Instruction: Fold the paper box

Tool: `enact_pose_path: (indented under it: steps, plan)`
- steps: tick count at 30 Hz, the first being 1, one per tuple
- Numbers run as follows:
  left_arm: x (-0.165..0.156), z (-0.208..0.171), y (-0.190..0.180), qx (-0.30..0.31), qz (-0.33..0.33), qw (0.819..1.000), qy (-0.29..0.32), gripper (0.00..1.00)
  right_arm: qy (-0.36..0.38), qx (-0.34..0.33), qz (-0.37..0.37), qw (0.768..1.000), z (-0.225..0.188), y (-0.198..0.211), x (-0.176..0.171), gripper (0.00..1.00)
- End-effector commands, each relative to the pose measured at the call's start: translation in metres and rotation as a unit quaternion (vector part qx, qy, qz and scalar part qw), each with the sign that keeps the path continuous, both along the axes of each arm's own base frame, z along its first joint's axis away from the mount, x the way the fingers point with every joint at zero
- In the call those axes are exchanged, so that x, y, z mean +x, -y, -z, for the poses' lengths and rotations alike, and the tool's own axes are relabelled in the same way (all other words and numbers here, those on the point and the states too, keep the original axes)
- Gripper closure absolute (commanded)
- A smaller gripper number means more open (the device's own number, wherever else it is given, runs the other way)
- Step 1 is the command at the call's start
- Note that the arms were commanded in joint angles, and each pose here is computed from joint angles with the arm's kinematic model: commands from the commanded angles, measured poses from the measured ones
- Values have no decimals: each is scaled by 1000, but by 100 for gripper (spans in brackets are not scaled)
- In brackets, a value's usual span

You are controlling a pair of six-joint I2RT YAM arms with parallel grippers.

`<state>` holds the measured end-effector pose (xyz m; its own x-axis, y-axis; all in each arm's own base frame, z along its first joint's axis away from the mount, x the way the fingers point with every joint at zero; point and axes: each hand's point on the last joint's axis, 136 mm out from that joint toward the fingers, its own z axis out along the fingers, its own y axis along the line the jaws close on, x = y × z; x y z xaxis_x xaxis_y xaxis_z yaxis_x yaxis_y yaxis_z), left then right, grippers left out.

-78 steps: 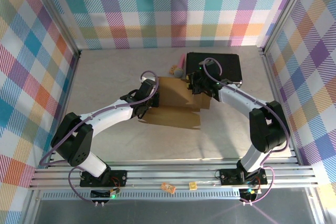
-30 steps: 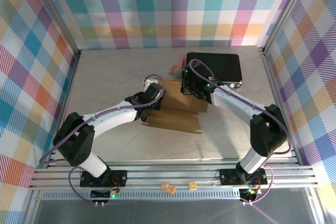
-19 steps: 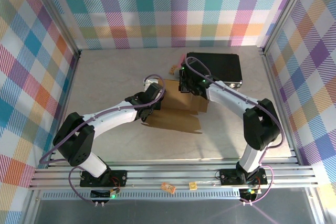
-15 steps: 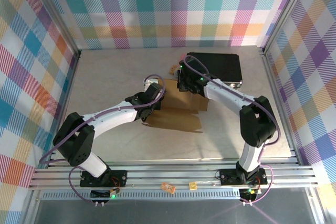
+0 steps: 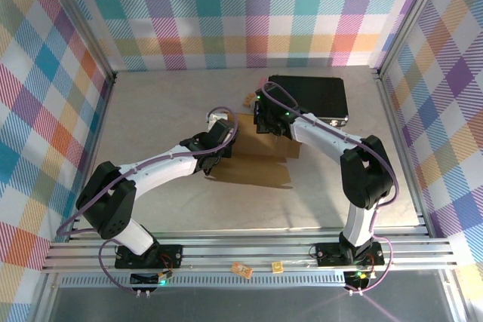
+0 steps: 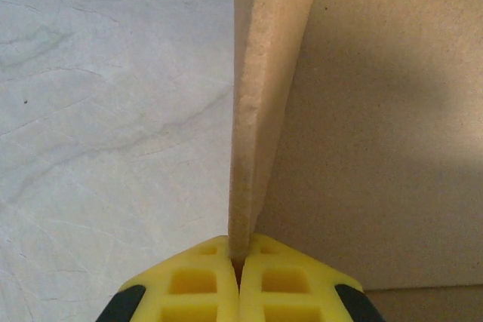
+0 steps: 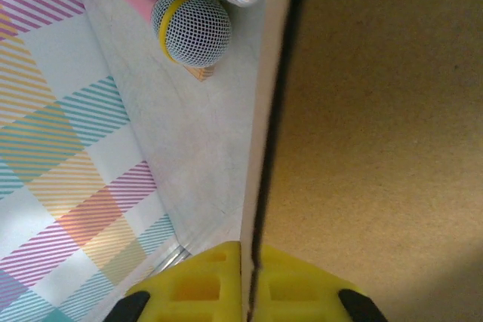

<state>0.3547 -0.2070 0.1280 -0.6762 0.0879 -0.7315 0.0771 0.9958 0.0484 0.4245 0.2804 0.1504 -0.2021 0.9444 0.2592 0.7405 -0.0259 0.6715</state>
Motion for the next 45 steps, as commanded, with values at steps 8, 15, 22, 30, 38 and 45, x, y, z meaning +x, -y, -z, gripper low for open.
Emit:
enact_pose_path:
  steps: [8,15,22,30,38,45]
  plan:
    - [9,2,16,-20,8,1000,-2,100,-113,39,87,989,17,11,-27,100]
    - [6,17,17,-30,8,999,-22,96,-119,25,79,989,25,15,-32,100]
    - [6,26,18,-29,10,999,-29,92,-114,25,71,991,23,13,-30,100]
    - [7,47,18,-33,7,999,-38,87,-113,18,58,992,24,13,-33,100]
    - [14,56,11,-38,-1,998,-39,80,-113,9,55,992,27,17,-37,100]
    - [25,60,3,-38,-7,998,-42,81,-109,11,55,992,27,16,-35,100]
